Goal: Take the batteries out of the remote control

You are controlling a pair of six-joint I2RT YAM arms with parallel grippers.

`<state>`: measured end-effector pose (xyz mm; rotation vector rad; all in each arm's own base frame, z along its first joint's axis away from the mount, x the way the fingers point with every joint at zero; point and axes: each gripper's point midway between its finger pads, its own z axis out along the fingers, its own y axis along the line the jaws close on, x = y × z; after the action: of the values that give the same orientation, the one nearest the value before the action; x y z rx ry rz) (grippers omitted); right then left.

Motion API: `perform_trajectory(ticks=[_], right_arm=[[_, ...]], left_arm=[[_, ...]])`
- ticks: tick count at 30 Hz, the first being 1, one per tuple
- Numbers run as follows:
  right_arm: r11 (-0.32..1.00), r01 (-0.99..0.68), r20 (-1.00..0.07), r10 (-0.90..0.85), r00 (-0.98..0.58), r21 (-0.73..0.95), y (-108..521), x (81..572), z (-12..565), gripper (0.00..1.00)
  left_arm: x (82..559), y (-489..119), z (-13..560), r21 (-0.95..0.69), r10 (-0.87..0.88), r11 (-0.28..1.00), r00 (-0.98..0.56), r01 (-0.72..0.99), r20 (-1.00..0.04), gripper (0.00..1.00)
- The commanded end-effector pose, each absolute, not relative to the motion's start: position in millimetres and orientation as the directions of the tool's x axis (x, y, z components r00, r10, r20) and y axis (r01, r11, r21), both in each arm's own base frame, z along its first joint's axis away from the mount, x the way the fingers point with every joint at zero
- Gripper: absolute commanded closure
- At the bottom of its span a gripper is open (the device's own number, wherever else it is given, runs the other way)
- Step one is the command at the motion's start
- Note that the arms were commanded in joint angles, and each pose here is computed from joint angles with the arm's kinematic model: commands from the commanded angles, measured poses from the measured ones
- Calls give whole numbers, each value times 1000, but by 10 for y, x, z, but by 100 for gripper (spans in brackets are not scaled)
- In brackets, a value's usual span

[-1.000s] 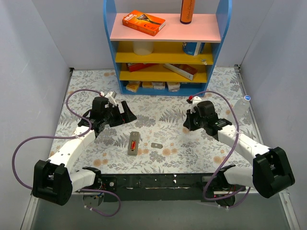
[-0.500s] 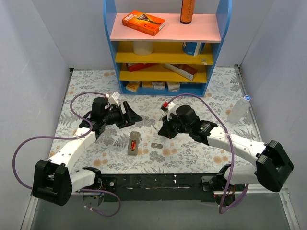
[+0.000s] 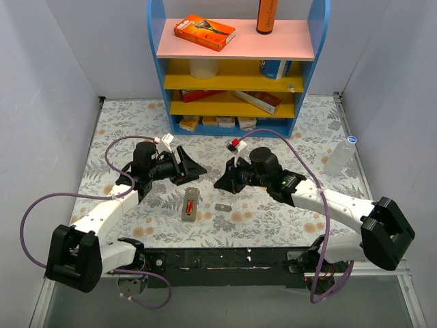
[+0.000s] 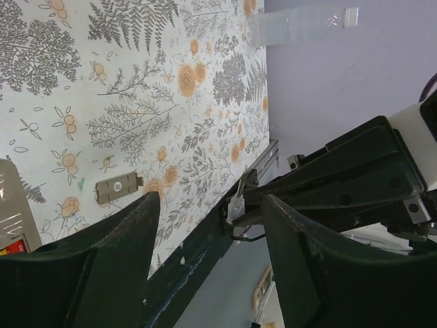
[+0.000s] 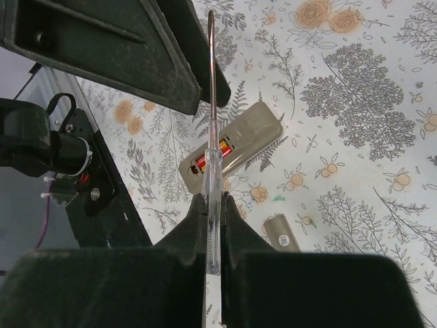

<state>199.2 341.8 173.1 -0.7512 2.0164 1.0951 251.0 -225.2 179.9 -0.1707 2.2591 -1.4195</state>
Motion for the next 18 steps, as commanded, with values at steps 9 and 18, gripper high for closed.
perform_trajectory(ticks=[9,18], right_arm=[[346,-761,-795,-67,-603,549,3631,1890,2000,99],[293,-742,-766,-45,-641,603,3681,1809,2044,99]], left_arm=[[2494,-2393,1899,-907,-344,391,-889,159,-304,60],[2430,-2397,1836,-918,-354,374,-894,135,-276,90]])
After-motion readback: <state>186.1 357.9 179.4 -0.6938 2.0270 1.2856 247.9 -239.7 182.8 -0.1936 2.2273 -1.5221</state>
